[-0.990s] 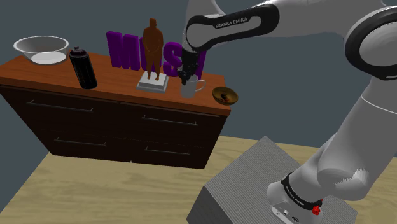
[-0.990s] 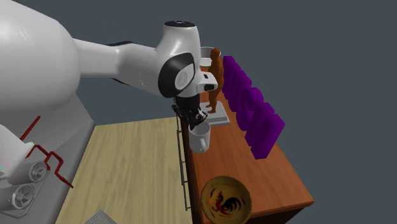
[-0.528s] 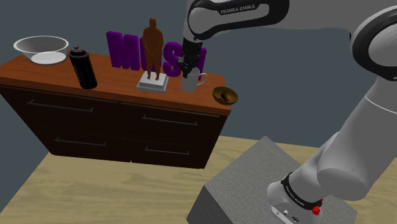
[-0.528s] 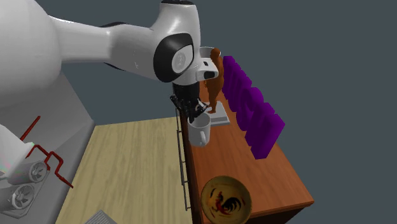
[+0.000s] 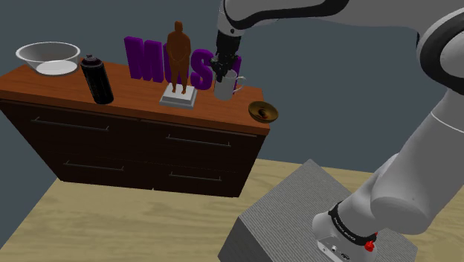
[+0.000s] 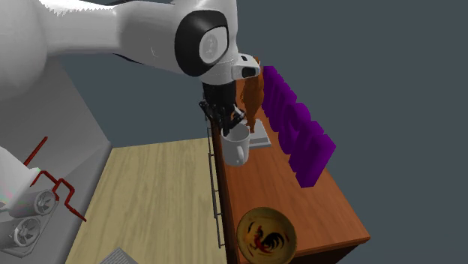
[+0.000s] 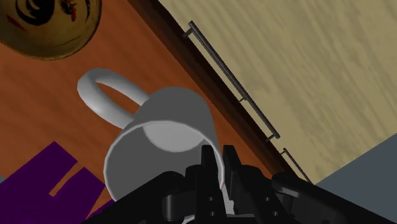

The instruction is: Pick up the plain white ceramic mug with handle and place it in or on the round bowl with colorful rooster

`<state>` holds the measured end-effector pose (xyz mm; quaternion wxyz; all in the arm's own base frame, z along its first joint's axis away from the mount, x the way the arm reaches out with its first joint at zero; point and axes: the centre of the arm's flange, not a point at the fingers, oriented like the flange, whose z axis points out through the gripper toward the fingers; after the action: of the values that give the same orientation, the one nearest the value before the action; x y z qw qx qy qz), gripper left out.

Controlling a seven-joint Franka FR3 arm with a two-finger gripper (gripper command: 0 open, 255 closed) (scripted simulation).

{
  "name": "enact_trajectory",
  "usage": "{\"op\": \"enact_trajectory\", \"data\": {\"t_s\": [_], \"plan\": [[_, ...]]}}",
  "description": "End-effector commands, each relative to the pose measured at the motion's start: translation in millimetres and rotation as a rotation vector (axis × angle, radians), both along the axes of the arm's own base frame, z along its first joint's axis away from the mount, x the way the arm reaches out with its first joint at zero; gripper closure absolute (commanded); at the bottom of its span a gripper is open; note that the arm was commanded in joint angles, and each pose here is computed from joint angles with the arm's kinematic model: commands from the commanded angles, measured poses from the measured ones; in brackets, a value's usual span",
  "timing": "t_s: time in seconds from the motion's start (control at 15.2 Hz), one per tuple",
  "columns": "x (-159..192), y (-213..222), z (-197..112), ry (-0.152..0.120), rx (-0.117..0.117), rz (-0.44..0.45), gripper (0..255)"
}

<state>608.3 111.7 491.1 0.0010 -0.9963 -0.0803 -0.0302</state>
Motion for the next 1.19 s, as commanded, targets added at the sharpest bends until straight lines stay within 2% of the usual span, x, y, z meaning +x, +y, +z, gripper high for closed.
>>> {"op": "enact_trajectory", "data": {"t_s": [0.0,1.12], "plan": [[-8.6,-16.9,6.6,0.0,0.0,0.0,255],[-111.7,-205.6,48.1,0.0,0.0,0.0,255]]}}
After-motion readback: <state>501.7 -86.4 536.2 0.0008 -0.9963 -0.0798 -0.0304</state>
